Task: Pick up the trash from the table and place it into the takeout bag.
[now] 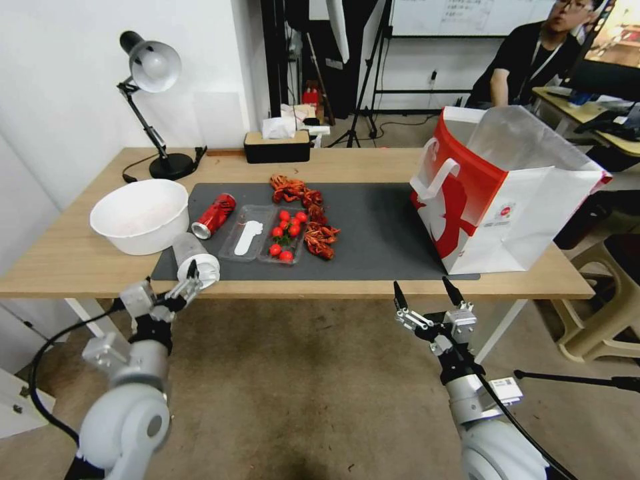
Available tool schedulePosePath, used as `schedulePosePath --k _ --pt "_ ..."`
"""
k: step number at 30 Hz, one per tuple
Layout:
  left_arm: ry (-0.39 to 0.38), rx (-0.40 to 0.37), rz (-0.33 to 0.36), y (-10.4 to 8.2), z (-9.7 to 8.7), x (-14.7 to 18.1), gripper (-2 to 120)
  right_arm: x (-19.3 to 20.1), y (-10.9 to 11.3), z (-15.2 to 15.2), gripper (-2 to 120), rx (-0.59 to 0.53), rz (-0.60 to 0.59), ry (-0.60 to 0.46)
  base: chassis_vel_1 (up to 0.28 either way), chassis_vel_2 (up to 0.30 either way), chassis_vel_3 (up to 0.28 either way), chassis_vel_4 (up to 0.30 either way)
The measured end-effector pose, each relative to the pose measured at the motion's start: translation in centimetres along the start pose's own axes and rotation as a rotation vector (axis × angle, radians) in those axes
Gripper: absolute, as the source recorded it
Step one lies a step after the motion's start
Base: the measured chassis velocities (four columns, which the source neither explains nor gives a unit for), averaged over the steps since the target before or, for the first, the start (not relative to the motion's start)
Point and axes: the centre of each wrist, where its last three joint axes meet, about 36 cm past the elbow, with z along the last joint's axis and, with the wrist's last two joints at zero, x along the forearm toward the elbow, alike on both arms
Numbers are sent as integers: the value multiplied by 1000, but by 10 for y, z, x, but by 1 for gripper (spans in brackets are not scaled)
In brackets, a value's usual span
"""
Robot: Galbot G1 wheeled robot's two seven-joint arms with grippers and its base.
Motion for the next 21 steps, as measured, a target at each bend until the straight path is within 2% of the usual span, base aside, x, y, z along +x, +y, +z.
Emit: schedulePosePath --k 3,9,21 --pt "19 8 8 1 -3 -9 100 -1 0 1 100 6 3 -1 0 0 0 0" --pt "80 -25 -3 -2 -3 -19 100 -2 -2 3 100 18 9 5 0 0 0 0" --pt "101 -24 17 -10 5 -21 100 -4 -3 3 100 36 14 1 0 0 0 0"
